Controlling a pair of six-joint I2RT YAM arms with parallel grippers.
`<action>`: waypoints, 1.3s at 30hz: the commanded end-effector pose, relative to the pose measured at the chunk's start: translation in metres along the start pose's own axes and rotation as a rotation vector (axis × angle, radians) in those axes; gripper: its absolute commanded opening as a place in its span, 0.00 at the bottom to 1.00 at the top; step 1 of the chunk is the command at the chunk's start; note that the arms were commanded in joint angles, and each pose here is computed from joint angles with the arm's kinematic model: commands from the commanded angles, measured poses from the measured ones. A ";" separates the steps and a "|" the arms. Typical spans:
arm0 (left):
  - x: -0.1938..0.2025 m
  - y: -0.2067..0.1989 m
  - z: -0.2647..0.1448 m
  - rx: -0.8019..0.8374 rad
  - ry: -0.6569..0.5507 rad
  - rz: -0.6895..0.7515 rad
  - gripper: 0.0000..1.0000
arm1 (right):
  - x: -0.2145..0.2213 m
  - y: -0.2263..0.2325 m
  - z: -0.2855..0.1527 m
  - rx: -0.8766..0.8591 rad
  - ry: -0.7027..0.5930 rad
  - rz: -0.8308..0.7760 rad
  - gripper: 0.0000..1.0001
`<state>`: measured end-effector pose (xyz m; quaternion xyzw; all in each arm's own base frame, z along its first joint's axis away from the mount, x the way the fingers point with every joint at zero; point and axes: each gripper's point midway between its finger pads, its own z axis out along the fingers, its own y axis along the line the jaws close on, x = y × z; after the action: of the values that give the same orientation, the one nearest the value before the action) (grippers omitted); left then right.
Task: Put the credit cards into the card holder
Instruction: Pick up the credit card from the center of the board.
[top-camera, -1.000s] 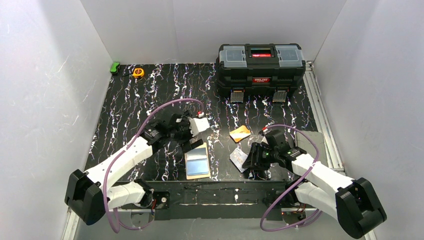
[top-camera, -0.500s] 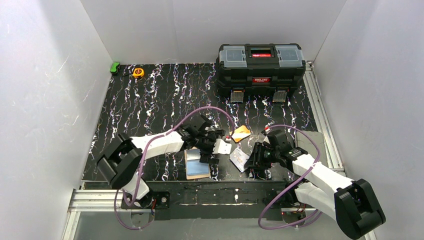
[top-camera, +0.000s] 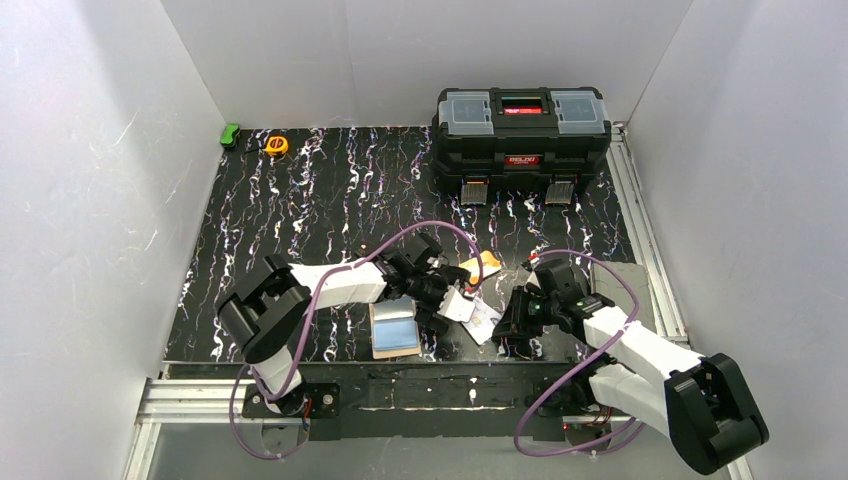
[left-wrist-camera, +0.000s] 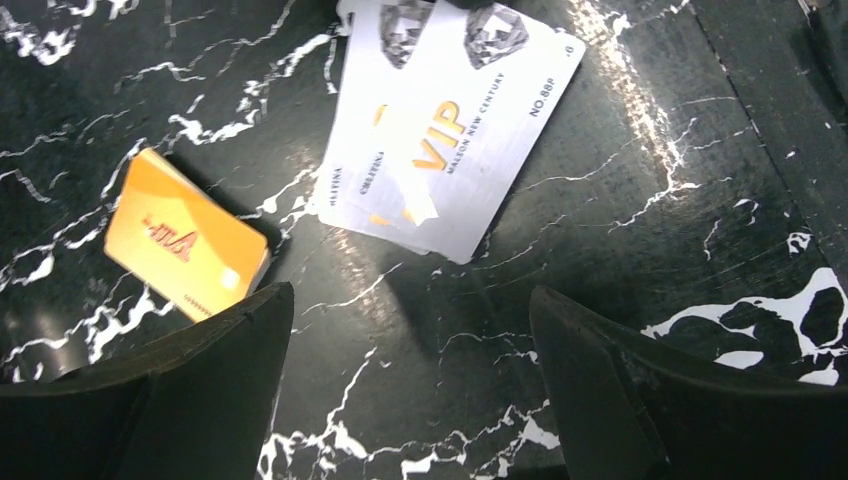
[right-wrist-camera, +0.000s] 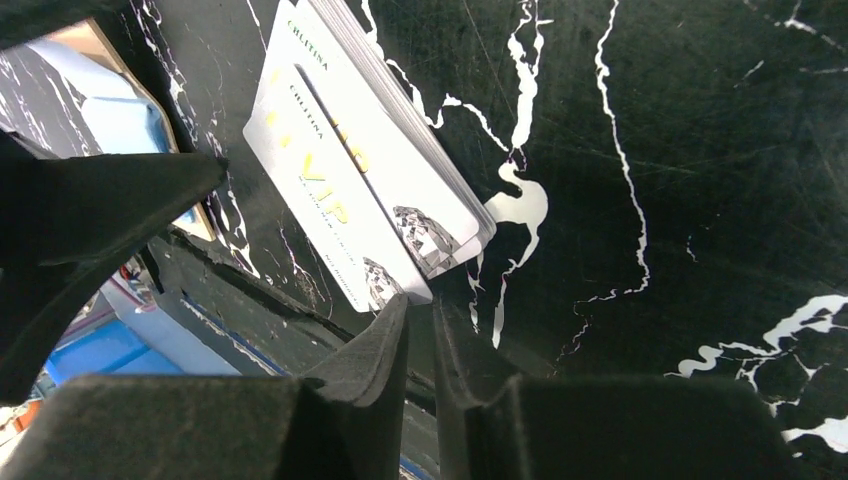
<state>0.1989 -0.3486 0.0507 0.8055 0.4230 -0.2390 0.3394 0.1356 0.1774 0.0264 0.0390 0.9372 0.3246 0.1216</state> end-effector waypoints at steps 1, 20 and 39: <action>-0.011 -0.004 0.009 0.056 -0.047 0.080 0.85 | -0.001 0.003 0.001 -0.027 -0.005 -0.014 0.19; -0.014 -0.011 0.027 0.059 -0.048 0.232 0.72 | -0.008 0.018 -0.009 -0.098 -0.060 -0.072 0.07; 0.000 -0.053 0.039 0.006 -0.074 0.553 0.59 | -0.044 0.031 0.002 -0.085 -0.092 -0.113 0.08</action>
<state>0.1678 -0.3760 0.0398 0.8635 0.1644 -0.1519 0.4520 0.1624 0.1866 0.0342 0.0111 0.9285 0.3345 0.1611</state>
